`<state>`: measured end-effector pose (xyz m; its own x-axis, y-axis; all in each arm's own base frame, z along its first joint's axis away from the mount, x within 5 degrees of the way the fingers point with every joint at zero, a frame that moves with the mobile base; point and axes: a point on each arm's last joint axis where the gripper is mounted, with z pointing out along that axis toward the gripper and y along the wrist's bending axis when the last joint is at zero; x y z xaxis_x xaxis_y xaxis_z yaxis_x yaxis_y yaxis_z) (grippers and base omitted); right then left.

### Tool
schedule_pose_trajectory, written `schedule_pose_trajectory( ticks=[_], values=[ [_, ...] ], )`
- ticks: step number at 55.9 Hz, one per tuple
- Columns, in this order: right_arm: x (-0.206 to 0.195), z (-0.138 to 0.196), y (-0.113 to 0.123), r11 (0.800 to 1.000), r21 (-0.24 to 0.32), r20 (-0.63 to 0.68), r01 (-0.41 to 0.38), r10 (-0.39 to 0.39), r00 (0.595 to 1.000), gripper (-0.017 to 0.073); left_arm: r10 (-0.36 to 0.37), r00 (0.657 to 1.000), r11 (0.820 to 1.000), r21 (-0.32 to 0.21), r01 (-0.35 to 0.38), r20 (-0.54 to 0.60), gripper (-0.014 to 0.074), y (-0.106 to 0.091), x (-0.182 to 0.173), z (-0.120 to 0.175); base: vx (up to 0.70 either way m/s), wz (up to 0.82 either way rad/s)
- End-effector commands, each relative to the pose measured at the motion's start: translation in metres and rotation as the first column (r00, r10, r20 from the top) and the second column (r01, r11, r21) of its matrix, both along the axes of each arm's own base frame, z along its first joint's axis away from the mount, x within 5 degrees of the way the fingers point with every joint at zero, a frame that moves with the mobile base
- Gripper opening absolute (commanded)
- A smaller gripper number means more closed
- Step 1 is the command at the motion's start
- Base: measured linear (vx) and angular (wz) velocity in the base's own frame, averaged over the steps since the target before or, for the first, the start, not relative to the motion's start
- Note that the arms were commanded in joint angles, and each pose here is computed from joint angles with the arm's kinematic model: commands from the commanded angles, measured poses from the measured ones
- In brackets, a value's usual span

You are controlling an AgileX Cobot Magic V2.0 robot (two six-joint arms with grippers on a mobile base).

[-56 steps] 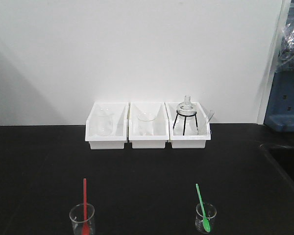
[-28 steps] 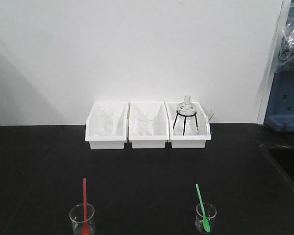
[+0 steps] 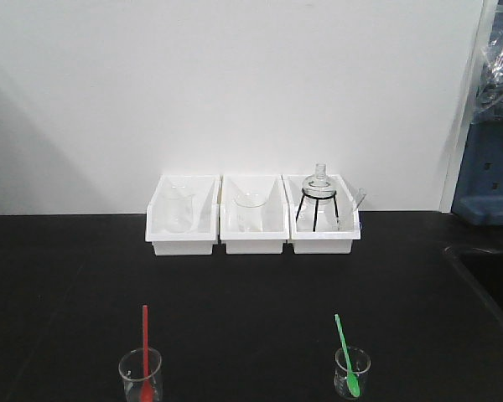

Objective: Sort red and green spoons into left cabinet

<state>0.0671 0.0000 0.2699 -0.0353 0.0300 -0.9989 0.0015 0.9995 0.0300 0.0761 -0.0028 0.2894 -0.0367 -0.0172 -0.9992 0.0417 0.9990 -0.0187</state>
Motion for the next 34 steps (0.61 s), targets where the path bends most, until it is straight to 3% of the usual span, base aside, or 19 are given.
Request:
schedule_pose_trajectory(
  ticks=[1, 16, 24, 34],
  values=[
    [0.012, 0.013, -0.001, 1.000, -0.008, 0.024, 0.007, -0.007, 1.000, 0.0001, -0.010, 1.000, 1.000, -0.005, 0.011, 0.022, -0.0006, -0.002, 0.012, 0.011, 0.00, 0.00],
    [0.036, 0.002, -0.001, 1.000, -0.004, -0.091, 0.007, -0.008, 0.996, 0.0067, -0.024, 1.000, 1.000, -0.003, 0.024, 0.017, 0.0039, -0.004, 0.027, 0.010, 0.00, 0.00],
    [0.045, -0.005, -0.001, 0.999, 0.030, -0.165, 0.014, -0.009, 0.986, 0.0171, -0.035, 0.997, 0.999, -0.005, 0.036, 0.073, 0.0120, -0.005, 0.030, 0.015, 0.00, 0.00],
    [0.057, -0.010, -0.001, 1.000, 0.023, -0.187, 0.013, -0.009, 0.982, 0.0356, -0.036, 0.998, 0.999, -0.013, 0.037, 0.056, 0.0288, -0.006, 0.034, 0.013, 0.00, 0.00]
  ],
)
